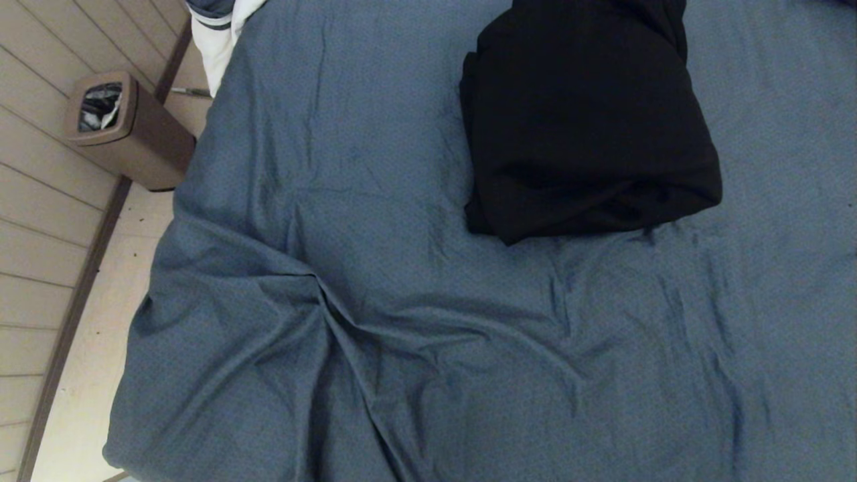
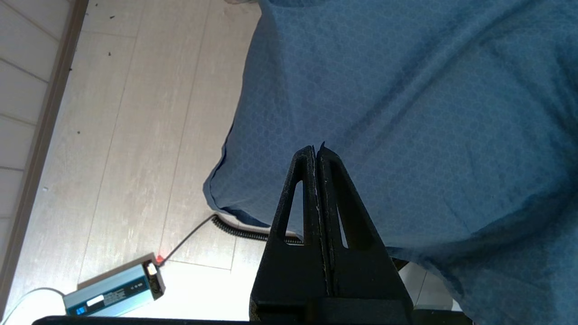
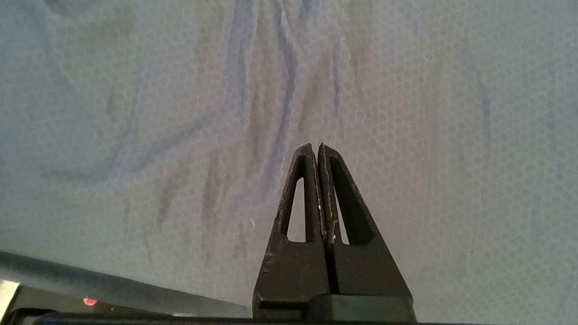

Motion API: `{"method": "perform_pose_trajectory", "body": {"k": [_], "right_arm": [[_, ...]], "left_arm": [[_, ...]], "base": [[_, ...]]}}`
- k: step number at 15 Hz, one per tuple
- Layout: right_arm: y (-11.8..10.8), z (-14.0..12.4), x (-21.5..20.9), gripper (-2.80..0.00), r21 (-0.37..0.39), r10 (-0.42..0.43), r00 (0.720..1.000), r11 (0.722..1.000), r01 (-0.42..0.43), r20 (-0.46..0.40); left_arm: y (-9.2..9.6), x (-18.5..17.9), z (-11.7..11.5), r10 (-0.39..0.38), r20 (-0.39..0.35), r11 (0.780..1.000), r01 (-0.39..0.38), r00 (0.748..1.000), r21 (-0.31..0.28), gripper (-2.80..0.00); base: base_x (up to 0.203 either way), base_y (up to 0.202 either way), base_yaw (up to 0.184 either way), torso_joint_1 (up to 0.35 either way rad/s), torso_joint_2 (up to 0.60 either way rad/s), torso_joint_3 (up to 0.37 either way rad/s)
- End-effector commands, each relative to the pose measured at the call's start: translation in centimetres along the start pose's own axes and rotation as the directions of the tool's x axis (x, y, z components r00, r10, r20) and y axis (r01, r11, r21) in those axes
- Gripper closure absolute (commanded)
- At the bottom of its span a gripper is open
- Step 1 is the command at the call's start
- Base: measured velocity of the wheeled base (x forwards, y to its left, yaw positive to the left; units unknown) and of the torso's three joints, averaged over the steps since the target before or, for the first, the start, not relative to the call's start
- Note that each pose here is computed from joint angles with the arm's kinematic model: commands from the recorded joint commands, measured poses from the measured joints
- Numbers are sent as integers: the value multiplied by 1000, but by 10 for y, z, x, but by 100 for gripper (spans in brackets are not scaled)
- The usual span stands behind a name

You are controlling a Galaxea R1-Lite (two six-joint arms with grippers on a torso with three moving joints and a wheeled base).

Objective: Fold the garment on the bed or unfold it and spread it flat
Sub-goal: Unfold the black sweatshirt

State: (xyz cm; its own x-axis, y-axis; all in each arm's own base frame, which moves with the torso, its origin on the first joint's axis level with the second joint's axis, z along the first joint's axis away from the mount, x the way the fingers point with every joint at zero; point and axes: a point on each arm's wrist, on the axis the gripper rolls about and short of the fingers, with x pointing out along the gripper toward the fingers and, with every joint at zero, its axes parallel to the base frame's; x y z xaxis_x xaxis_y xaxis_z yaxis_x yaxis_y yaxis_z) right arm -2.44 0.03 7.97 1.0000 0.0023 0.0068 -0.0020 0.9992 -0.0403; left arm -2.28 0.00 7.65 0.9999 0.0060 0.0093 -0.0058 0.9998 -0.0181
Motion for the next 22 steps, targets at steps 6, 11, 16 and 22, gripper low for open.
{"method": "perform_pose_trajectory", "body": {"k": [6,11,16,22], "right_arm": [[-4,126,9,0,0,61,998,998,-61,3],[-4,223,116,0,37,140,980,990,-136,-142],[31,304,212,0,88,308,928,951,-296,-207],[123,310,242,0,39,432,818,891,-452,-379]], "left_arm": [[0,0,0,0,-2,1000,0,1000,0,0],[0,0,0,0,-2,1000,0,1000,0,0],[0,0,0,0,-2,1000,0,1000,0,0],[0,0,0,-1,-2,1000,1,1000,-1,0]], "base": [[0,0,0,0,0,0],[0,0,0,0,0,0],[0,0,0,0,0,0],[0,0,0,0,0,0]]}}
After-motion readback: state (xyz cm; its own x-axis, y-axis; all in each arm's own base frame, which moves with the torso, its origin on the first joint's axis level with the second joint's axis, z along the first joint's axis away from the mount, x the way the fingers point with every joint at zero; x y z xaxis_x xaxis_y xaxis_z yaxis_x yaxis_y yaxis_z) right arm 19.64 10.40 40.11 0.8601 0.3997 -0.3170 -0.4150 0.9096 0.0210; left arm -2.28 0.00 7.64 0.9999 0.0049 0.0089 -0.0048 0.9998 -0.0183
